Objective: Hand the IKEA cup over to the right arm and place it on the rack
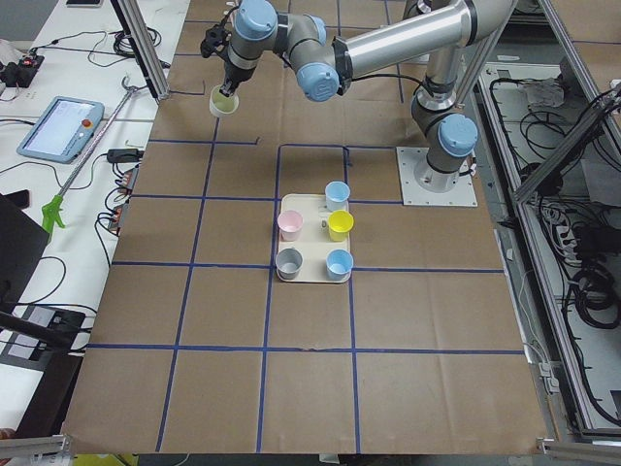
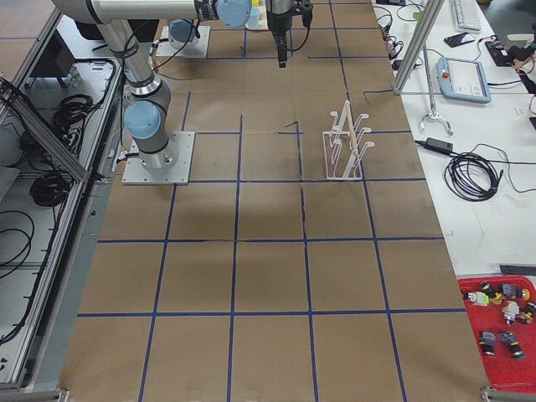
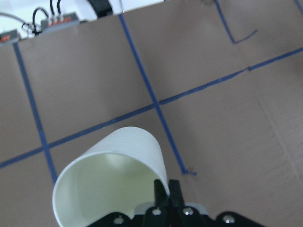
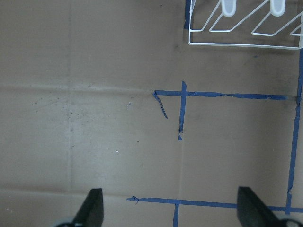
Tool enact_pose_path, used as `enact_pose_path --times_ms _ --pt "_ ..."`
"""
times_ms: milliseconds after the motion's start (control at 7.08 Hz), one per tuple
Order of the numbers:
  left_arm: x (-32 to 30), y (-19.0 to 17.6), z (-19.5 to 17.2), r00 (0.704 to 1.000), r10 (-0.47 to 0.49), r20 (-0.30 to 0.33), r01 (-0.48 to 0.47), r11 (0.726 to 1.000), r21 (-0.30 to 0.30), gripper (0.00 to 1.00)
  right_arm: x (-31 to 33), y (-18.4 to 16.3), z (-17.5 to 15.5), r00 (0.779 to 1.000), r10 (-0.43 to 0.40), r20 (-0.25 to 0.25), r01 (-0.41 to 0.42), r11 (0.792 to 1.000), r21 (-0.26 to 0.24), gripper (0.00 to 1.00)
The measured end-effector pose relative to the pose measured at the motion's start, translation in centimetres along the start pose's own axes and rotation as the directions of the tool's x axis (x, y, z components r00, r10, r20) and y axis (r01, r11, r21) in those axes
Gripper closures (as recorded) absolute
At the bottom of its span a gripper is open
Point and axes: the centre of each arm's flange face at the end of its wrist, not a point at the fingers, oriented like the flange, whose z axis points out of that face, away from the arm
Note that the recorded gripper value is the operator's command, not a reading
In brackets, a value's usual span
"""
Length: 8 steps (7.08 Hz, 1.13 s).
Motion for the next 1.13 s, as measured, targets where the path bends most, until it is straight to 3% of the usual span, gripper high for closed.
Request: enact_pose_path --times_ms 283,565,848,1130 --pt "3.4 0.7 2.3 0.986 0.118 -0.122 -0.089 0.971 0.221 1.0 0.0 0.0 0.0 1.0 0.0 0.0 0.0 1.0 0.0 0.0" --pt "7.1 2.5 4.9 0.943 0.253 -0.217 -0.152 0.906 0.395 1.0 0.0 0.0 0.0 1.0 0.0 0.0 0.0 1.0 0.0 0.0" --pt "11.1 5.2 7.4 0.892 0.365 -0.266 -0.201 0.848 0.491 1.0 -0.3 -0.2 -0.2 1.0 -0.001 0.025 0.001 1.0 0.019 0.0" --pt "14.1 8.2 11.1 0.835 0.475 -0.278 -0.247 0.775 0.582 0.99 -1.0 -1.3 -0.1 0.995 -0.008 0.098 -0.002 0.995 0.103 0.0"
